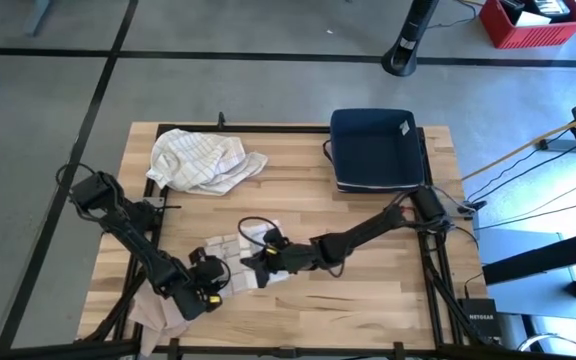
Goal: Fold towel
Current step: Fold the white patterned towel
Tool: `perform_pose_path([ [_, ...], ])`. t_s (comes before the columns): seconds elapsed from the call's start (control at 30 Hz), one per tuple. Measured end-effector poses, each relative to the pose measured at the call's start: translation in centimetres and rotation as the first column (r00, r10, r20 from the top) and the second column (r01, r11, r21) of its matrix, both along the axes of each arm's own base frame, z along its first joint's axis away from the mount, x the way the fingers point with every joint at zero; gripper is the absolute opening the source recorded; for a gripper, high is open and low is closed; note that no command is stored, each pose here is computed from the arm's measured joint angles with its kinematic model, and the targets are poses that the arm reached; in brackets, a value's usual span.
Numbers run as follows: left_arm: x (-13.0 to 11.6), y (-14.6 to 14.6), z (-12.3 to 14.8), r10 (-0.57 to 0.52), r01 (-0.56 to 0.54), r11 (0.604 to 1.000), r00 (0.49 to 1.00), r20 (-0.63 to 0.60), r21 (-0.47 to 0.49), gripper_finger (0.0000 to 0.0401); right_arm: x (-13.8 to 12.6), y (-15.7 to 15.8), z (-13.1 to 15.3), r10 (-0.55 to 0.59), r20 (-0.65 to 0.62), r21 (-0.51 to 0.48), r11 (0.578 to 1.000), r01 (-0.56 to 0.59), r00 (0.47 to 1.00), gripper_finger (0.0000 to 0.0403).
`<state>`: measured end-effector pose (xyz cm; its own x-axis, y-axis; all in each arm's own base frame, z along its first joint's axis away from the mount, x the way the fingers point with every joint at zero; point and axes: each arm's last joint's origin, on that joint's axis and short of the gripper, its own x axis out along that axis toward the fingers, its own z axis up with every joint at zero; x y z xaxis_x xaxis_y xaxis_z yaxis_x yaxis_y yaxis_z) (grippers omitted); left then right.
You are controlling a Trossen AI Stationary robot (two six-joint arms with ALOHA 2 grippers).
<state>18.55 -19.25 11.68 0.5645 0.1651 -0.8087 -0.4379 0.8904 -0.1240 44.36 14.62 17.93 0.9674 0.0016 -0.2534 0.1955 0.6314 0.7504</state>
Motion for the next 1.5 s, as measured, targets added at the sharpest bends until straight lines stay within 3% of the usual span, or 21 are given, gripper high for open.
perform_pose_path([
  [0.33, -0.3, -0.2, -0.1, -0.012, 0.012, 1.000, 1.000, 0.003, 0.007, 0.0127, 1.8, 0.2, -2.0, 0.013, -0.034, 0.097, 0.995, -0.010, 0.999, 0.0019],
  [0.87, -0.3, -0.1, -0.1, -0.022, 0.022, 0.999, 1.000, 0.000, 0.025, 0.0127, 1.8, 0.1, -2.4, -0.040, -0.060, 0.094, 0.995, 0.046, 0.997, 0.0019],
  [1.1, -0.3, -0.1, -0.1, -0.025, 0.025, 0.999, 1.000, 0.000, 0.029, 0.0127, 2.4, 0.2, -3.4, -0.066, -0.005, 0.167, 0.984, 0.066, 0.998, 0.0019],
  [1.27, -0.3, -0.1, -0.1, -0.024, 0.024, 0.999, 1.000, 0.000, 0.029, 0.0127, 2.6, 0.3, -4.1, -0.061, -0.032, 0.202, 0.977, 0.067, 0.998, 0.0019],
  [1.5, -0.3, -0.1, -0.1, -0.028, 0.028, 0.999, 1.000, 0.000, 0.033, 0.0127, 2.7, 0.4, -4.1, -0.070, -0.028, 0.194, 0.978, 0.074, 0.997, 0.0019],
])
